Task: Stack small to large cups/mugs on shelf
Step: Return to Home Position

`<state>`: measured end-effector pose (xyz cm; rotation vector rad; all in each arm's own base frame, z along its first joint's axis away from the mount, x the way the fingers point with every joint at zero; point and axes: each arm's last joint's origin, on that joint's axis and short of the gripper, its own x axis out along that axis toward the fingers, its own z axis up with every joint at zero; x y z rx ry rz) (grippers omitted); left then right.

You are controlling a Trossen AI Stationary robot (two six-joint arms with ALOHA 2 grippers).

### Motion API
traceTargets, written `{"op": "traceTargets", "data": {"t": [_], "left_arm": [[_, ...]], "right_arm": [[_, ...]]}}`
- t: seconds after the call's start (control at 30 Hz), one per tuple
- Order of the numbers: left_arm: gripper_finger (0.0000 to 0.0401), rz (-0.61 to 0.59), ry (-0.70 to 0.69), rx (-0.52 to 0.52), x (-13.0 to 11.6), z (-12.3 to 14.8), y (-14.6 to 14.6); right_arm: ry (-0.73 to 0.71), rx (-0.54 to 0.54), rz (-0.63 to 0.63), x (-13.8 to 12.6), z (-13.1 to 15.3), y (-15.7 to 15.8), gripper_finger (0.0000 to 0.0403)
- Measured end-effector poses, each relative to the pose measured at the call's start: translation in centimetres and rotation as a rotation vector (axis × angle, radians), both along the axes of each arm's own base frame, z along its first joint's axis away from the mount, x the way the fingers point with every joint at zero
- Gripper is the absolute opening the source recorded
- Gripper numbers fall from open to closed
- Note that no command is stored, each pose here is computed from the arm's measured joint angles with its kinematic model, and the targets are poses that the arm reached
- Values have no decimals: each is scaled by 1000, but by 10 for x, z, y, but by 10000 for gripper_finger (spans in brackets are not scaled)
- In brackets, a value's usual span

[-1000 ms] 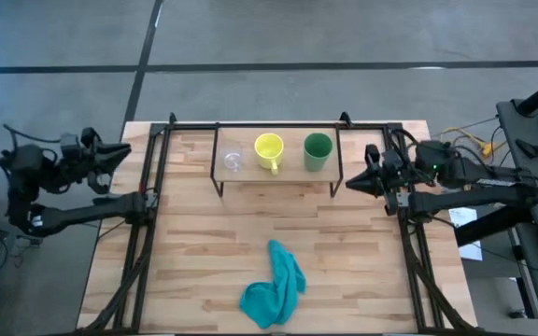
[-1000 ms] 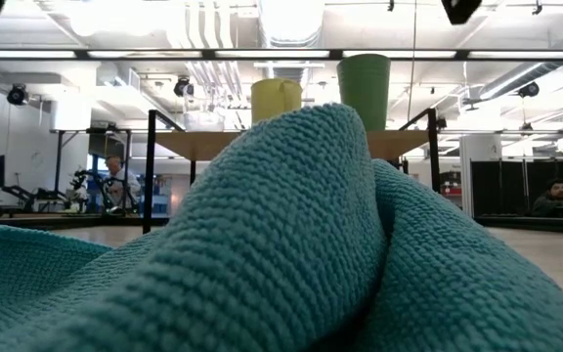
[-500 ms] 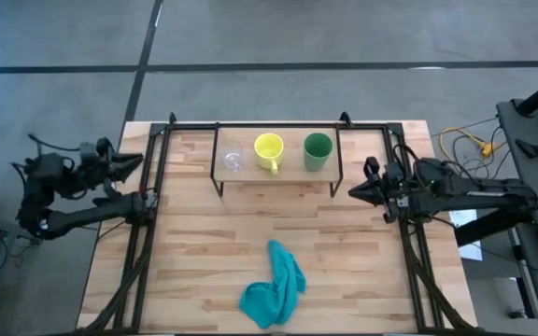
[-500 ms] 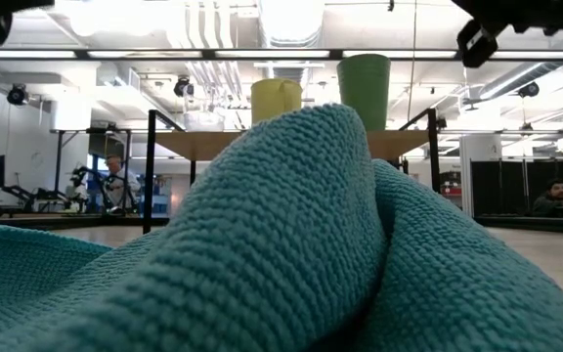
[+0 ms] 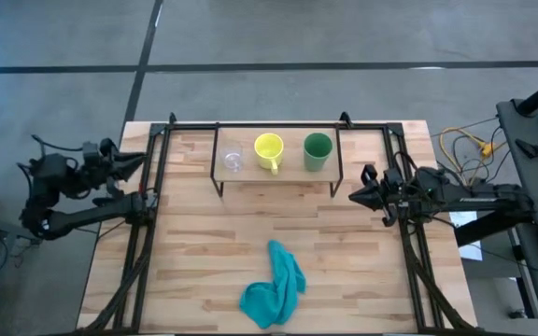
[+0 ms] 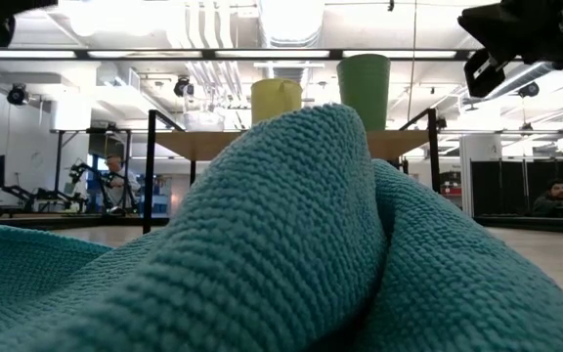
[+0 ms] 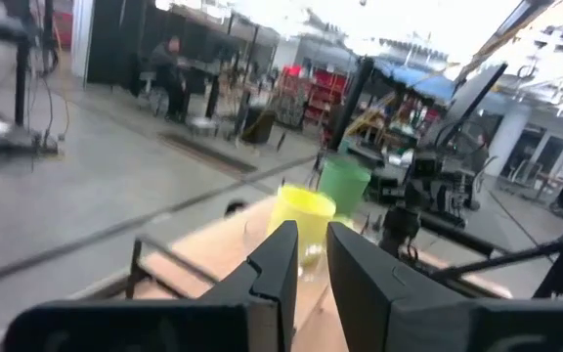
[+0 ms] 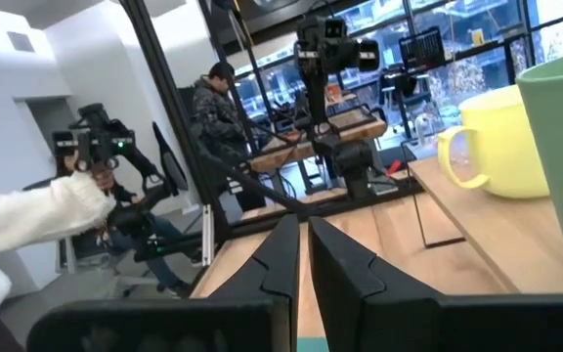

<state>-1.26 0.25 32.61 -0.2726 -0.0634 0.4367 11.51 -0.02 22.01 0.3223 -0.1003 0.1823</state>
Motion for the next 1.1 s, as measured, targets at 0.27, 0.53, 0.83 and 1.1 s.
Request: {"op": "traceTargets", "data": {"t": [0.27, 0.53, 0.83, 1.1], "left_arm": [[46, -4, 14, -20, 27, -24, 7], [46, -4, 35, -50, 52, -54, 13], [46, -168, -18, -55, 77, -81, 15], [46, -333, 47, -69, 89, -107, 12]], "right_arm": [[5, 25, 3, 0, -5, 0, 22], [-13, 0, 1, 0, -11, 0, 22], [20, 7, 1, 1, -22, 0, 22], [43, 4, 0, 1, -30, 0, 22]]}}
